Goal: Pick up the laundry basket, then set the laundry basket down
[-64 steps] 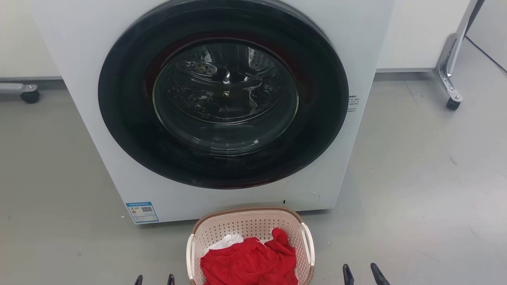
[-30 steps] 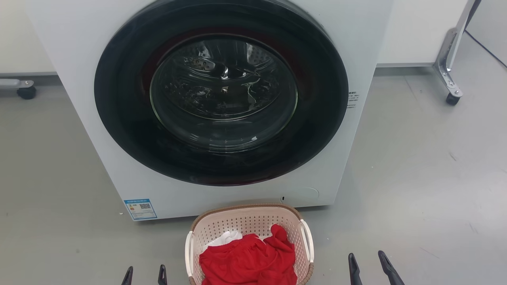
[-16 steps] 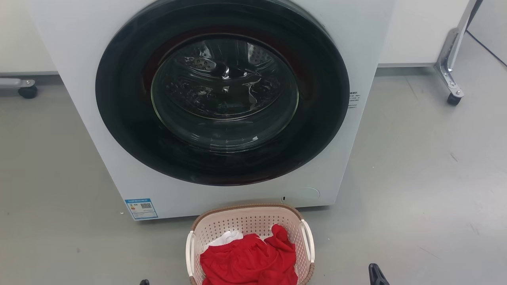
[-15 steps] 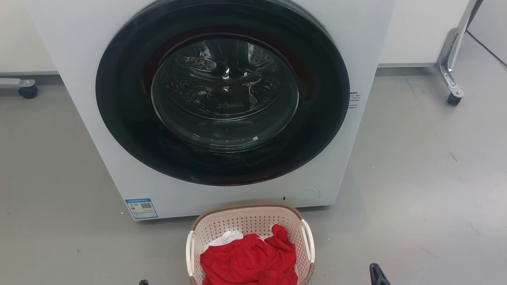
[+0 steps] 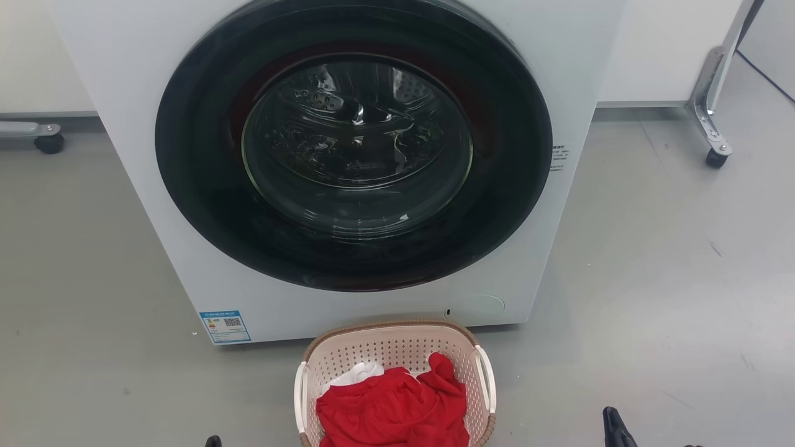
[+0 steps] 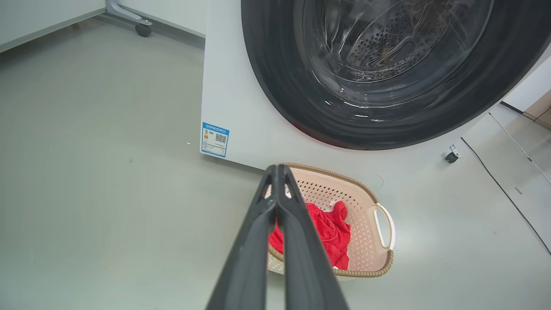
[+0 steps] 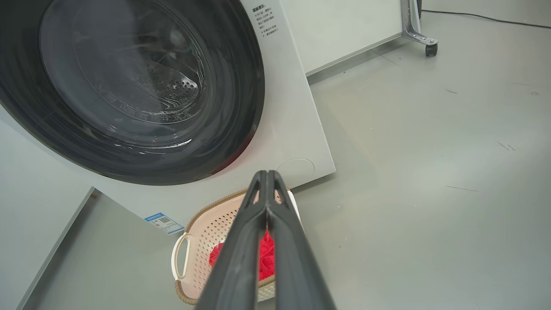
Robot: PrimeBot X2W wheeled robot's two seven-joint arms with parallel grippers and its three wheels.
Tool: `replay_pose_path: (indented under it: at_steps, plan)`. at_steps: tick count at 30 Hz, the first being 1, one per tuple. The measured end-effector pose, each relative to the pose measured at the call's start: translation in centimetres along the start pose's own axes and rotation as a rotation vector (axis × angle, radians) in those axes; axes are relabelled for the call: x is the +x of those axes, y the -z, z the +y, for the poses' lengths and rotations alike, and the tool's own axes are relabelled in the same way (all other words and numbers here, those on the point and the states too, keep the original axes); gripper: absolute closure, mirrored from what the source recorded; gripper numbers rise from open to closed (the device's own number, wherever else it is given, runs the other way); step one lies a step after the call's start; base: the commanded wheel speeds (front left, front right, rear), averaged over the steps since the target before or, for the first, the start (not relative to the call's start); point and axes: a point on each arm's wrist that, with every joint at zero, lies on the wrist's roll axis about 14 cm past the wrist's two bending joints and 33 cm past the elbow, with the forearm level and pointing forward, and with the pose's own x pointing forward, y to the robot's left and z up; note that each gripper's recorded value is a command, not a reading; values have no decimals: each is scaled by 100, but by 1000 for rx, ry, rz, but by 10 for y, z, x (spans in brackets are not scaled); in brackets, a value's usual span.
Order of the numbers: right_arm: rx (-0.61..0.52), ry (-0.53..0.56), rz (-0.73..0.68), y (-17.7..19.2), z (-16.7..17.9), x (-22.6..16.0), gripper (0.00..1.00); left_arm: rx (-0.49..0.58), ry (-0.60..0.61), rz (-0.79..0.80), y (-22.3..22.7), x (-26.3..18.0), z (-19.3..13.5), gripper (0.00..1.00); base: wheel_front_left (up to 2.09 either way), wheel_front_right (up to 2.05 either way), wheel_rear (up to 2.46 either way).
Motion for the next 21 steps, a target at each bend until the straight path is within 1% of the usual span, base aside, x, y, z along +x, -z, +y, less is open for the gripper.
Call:
replay_pose_path:
  at_steps: [10, 21]
  plan:
    - [151, 32, 27, -1, -11, 4, 100, -154, -18, 18, -3, 4, 5, 100, 0, 0, 0]
    - [316, 51, 40, -5, -20, 10, 100, -329, -12, 28, -9, 8, 6, 100, 0, 0, 0]
